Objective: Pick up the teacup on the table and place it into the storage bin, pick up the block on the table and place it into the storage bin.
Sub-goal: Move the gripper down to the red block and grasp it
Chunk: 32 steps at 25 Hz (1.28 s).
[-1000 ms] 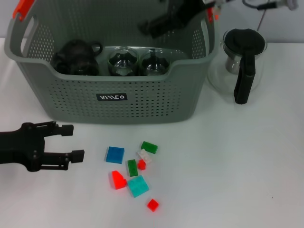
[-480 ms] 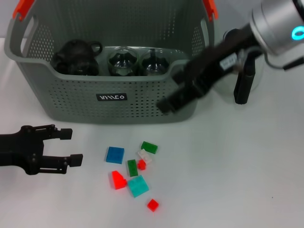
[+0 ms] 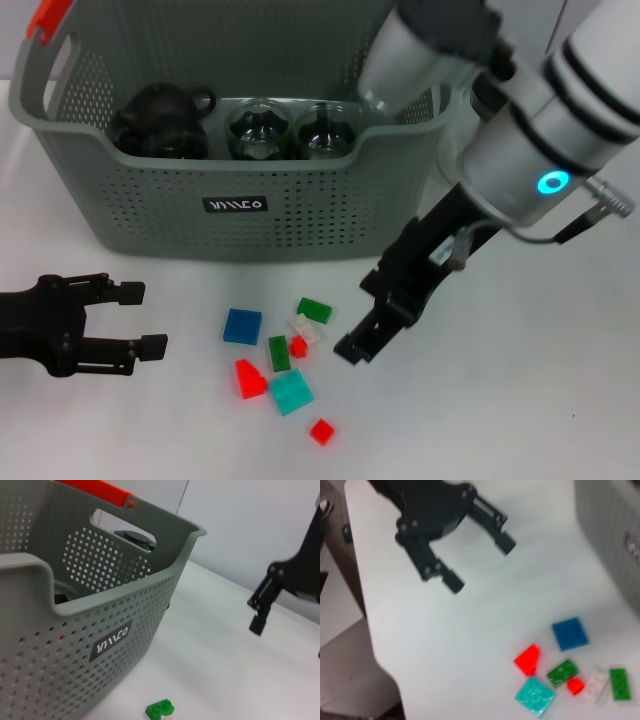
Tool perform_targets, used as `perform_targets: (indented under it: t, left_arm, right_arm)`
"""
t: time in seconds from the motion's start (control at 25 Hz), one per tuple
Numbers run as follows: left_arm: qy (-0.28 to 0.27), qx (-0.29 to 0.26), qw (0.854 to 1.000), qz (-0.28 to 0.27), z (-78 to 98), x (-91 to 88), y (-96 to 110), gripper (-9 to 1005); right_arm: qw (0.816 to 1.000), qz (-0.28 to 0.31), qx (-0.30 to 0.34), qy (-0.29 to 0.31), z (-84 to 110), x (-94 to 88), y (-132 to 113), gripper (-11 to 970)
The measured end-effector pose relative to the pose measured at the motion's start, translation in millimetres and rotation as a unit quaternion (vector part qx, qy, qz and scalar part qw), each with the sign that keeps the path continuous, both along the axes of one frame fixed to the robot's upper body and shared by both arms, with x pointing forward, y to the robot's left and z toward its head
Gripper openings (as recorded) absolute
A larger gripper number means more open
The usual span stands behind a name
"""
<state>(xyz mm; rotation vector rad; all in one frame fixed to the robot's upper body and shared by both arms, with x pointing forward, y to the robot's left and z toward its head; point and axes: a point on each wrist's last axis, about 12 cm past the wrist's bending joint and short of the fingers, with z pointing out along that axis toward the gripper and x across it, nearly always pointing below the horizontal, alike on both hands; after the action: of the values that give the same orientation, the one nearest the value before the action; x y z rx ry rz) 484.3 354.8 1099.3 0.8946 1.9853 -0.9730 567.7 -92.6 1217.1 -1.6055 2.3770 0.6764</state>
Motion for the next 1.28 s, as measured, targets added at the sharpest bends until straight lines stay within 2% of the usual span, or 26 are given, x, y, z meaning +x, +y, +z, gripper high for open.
perform_targets:
  t: [0.36,0.76,1.28]
  left_arm:
    - [-0.002,0.005,1.000,0.001,-2.4,-2.0,1,891]
    - [-0.004,0.006,1.000,-0.001,-4.0,-3.6,1,890]
    - [-0.007,0.007,1.000,-0.004,-6.3,-5.0,0,891]
  right_arm:
    - [0.998,0.021,-0.045,0.042,-27.7,-11.9,28,895]
    - [0.996,0.014,-0.068,0.059,-47.9,-21.0,35,895]
    - [0.996,0.026,-0.075,0.031,-79.4,-32.9,48,896]
